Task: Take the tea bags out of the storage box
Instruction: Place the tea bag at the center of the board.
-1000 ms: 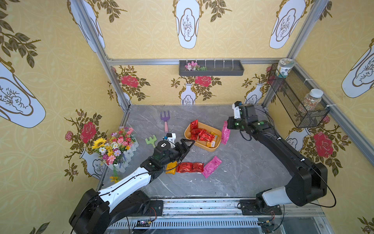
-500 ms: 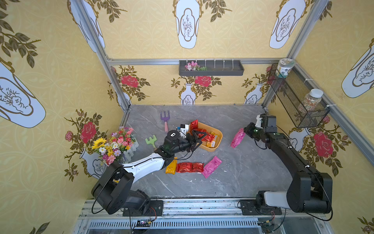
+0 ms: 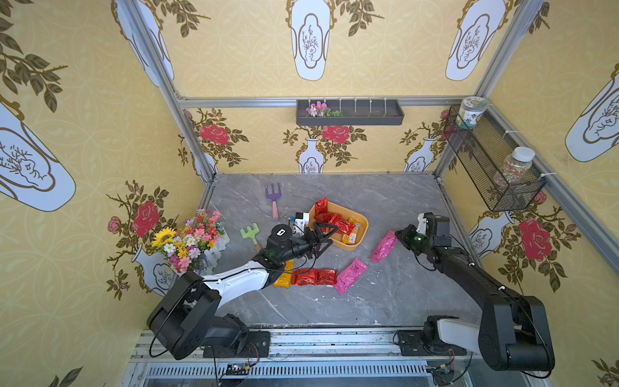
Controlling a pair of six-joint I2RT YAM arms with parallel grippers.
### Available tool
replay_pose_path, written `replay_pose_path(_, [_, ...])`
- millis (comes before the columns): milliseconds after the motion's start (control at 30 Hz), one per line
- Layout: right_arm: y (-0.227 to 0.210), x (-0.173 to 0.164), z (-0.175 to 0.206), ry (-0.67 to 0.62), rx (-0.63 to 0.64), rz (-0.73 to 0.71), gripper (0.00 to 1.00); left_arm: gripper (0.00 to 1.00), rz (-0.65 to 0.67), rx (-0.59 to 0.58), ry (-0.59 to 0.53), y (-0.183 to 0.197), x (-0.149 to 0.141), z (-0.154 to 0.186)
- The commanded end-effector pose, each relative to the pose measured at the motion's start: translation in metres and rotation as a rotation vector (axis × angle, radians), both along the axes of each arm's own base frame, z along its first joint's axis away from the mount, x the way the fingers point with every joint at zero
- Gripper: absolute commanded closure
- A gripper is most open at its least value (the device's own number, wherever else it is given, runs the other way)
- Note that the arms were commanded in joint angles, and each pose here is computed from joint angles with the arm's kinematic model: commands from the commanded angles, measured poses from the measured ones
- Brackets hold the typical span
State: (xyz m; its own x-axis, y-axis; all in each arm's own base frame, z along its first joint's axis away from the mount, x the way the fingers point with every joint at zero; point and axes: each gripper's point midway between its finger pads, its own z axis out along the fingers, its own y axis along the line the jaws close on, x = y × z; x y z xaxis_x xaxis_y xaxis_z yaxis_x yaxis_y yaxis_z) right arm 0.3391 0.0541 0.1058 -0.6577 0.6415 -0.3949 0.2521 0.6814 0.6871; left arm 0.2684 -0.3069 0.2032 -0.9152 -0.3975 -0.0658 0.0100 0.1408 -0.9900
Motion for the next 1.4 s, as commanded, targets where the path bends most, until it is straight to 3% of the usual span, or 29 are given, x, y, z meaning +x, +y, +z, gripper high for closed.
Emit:
replay_pose_path(0, [0.002, 0.003, 0.005, -0.053, 0.016, -0.016, 1.0, 0.08, 0.02, -0.028, -0.026, 0.005, -0.002, 0.006])
replay_pose_path(433, [0.002, -0.033, -0.025, -0.029, 0.01, -0.081, 0.98, 0.07, 0.04, -0.036, -0.032, 0.016, -0.012, 0.006])
replay_pose_path(633, [-0.016, -0.048, -0.027, 0.013, -0.047, -0.17, 0.53, 0.06, 0.039, -0.041, -0.038, 0.016, -0.012, 0.009])
replay_pose_path(700, [-0.022, -0.053, -0.026, 0.027, -0.064, -0.197, 0.32, 0.06, 0.038, -0.04, -0.037, 0.016, -0.012, 0.008])
replay_pose_path(833, [-0.033, -0.06, -0.016, 0.035, -0.114, -0.246, 0.2, 0.06, 0.038, -0.039, -0.035, 0.017, -0.013, 0.007])
replay_pose_path(1100, [-0.028, -0.041, 0.032, -0.059, -0.214, -0.197, 0.22, 0.05, 0.106, 0.0, -0.027, 0.038, -0.007, 0.0])
replay_pose_path(1267, [0.02, -0.008, 0.068, -0.136, -0.333, -0.023, 0.32, 0.05, 0.202, 0.145, -0.046, 0.069, 0.002, 0.002])
replay_pose_path(1367, [0.06, 0.013, 0.084, -0.176, -0.419, 0.103, 0.33, 0.03, 0.253, 0.226, -0.072, 0.087, 0.003, 0.006])
